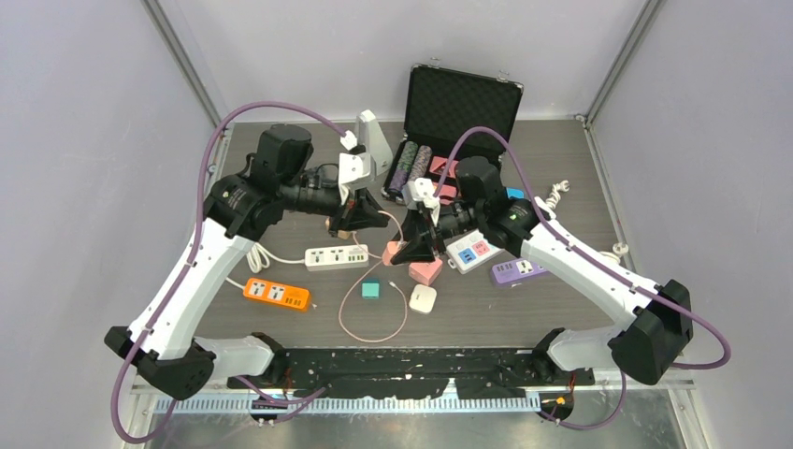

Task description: Insert the plug

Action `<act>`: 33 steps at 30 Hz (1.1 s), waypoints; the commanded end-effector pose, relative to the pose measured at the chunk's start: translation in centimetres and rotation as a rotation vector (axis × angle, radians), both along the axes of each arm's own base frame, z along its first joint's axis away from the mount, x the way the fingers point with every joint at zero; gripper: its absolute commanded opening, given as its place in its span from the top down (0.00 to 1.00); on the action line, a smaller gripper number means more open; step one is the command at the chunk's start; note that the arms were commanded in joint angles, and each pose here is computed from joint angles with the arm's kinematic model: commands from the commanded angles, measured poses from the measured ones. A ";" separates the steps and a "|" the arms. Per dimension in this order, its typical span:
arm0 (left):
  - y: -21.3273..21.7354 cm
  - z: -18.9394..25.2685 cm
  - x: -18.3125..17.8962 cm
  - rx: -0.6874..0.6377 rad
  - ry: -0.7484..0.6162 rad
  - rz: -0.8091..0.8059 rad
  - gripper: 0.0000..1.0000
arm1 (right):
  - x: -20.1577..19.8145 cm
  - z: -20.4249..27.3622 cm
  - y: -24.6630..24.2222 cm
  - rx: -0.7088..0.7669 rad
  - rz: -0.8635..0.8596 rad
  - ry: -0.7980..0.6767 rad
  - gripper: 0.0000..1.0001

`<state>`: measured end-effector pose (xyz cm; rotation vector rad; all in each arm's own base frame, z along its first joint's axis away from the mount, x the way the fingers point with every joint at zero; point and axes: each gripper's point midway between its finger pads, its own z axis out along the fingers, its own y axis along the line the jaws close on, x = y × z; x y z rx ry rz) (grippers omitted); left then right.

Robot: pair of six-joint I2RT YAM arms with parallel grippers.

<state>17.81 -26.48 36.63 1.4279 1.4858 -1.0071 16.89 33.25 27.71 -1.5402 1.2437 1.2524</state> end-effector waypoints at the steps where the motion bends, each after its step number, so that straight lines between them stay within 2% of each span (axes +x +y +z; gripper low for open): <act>1: 0.3 2.0 -0.8 -0.042 -0.062 -0.012 1.00 | 0.3 2.3 0.6 0.055 -0.004 -0.046 0.79; 3: 0.4 1.9 -0.7 -0.044 -0.064 0.002 1.00 | 0.7 2.5 0.6 0.060 -0.036 -0.050 0.93; 4: 0.4 2.0 -0.6 -0.046 -0.063 0.017 1.00 | 0.9 2.5 0.6 0.061 -0.049 -0.051 0.94; 6: 0.6 2.1 -0.3 -0.051 -0.055 0.059 1.00 | 1.5 2.6 0.6 0.062 -0.092 -0.063 0.94; 11: 1.8 1.6 -0.3 -0.074 0.021 0.211 0.84 | 4.8 3.3 0.5 0.078 -0.283 -0.117 0.94; 18: 5.7 -3.1 -0.1 -0.003 0.123 0.498 0.82 | 7.3 4.4 1.3 0.160 -0.391 -0.127 0.95; 20: 7.1 -4.1 -0.2 0.015 0.116 0.571 0.82 | 7.9 4.1 1.8 0.168 -0.403 -0.111 0.95; 21: 7.7 -4.3 -0.3 0.011 0.130 0.612 0.80 | 8.3 3.5 2.1 0.162 -0.407 -0.099 0.95; 25: 10.8 -4.2 0.9 -0.006 0.101 0.827 0.58 | 9.2 2.4 3.8 0.162 -0.397 -0.099 0.95; 31: 15.2 -2.3 1.9 -0.126 0.091 1.130 0.52 | 9.7 -0.7 7.7 0.101 -0.367 -0.099 0.94; 33: 16.7 -1.5 1.4 -0.167 0.059 1.185 0.45 | 10.1 -3.1 9.4 0.058 -0.358 -0.084 0.95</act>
